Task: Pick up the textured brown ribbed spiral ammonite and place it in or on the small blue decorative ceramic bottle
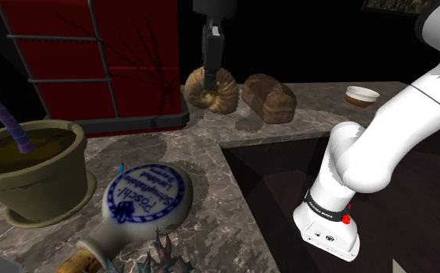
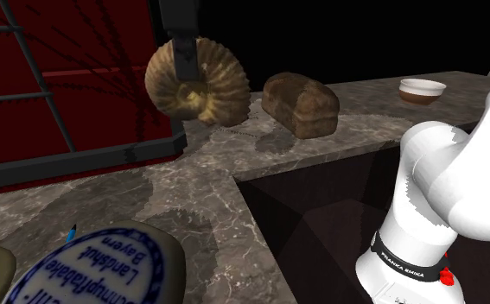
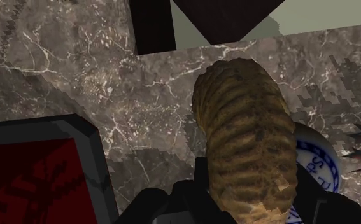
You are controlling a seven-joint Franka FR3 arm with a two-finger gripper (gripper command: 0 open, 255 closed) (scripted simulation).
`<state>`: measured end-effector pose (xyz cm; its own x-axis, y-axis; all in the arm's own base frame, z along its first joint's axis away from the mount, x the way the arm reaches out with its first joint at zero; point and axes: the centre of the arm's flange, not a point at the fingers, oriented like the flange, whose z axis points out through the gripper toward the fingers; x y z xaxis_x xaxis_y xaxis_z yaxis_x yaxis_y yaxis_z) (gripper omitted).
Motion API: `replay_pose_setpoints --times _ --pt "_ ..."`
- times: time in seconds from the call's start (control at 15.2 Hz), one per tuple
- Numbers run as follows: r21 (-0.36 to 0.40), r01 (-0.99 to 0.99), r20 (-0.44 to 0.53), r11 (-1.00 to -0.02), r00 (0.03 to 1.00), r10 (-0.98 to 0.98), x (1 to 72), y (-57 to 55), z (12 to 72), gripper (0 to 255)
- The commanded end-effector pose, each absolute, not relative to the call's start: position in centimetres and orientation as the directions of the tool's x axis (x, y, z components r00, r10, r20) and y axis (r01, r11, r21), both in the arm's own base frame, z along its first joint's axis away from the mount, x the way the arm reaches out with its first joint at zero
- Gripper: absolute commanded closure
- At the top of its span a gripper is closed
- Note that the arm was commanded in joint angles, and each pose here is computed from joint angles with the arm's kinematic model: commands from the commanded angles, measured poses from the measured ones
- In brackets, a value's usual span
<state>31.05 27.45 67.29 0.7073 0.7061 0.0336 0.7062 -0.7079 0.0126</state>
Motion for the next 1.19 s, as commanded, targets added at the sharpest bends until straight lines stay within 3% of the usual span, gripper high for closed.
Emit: replay_pose_setpoints --times 0.0,1.12 --pt "0.013 0.706 0.034 -0.708 0.707 0.706 31.0 27.4 68.5 255" --pt "0.013 0.706 0.034 -0.708 0.707 0.706 33.9 47.6 71.0 255"
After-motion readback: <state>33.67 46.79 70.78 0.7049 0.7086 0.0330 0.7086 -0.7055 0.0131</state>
